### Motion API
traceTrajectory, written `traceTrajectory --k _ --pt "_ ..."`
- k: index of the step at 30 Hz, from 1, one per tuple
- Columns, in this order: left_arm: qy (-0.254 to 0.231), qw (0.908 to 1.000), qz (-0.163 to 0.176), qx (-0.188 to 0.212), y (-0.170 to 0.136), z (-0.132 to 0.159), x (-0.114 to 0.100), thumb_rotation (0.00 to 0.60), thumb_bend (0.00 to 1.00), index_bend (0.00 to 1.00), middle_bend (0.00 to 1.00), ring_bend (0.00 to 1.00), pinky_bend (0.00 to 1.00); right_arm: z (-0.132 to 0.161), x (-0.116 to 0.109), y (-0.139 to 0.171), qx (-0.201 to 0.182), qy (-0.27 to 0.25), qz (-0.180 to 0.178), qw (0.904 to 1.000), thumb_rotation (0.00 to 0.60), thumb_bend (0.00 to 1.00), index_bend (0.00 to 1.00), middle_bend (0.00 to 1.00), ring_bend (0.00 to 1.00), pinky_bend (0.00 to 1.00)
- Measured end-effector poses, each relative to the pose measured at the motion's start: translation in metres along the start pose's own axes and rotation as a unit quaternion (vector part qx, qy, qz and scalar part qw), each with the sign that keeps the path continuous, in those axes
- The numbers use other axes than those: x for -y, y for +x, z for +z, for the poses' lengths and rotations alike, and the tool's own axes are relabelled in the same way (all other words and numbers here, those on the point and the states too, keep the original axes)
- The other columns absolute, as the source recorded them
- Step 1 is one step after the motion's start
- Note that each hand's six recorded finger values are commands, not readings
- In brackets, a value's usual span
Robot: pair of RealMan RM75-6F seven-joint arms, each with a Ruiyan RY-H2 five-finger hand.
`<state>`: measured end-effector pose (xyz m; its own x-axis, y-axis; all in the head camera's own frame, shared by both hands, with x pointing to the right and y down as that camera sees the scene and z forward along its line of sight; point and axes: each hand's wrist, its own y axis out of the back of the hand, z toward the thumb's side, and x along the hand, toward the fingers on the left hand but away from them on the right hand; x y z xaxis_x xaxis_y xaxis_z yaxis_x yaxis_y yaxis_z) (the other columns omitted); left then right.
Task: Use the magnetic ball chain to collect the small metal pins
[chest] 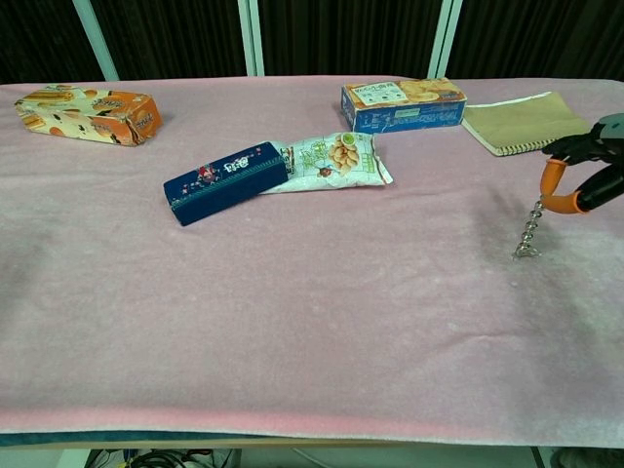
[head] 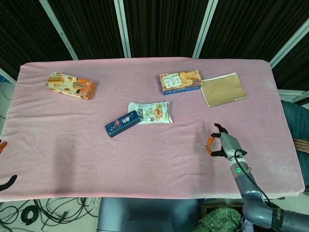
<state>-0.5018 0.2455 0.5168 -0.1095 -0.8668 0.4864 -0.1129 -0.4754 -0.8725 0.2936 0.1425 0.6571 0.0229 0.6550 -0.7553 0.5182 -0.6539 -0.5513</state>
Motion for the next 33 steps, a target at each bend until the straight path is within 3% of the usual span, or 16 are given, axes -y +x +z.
traceTrajectory --k 33 --pt "0.004 1.0000 -0.002 -0.002 0.001 0.001 0.002 0.600 0.22 0.07 0.02 0.00 0.00 -0.014 0.003 -0.011 0.014 -0.012 -0.003 0.9998 0.600 0.39 0.60 0.00 0.02 0.20"
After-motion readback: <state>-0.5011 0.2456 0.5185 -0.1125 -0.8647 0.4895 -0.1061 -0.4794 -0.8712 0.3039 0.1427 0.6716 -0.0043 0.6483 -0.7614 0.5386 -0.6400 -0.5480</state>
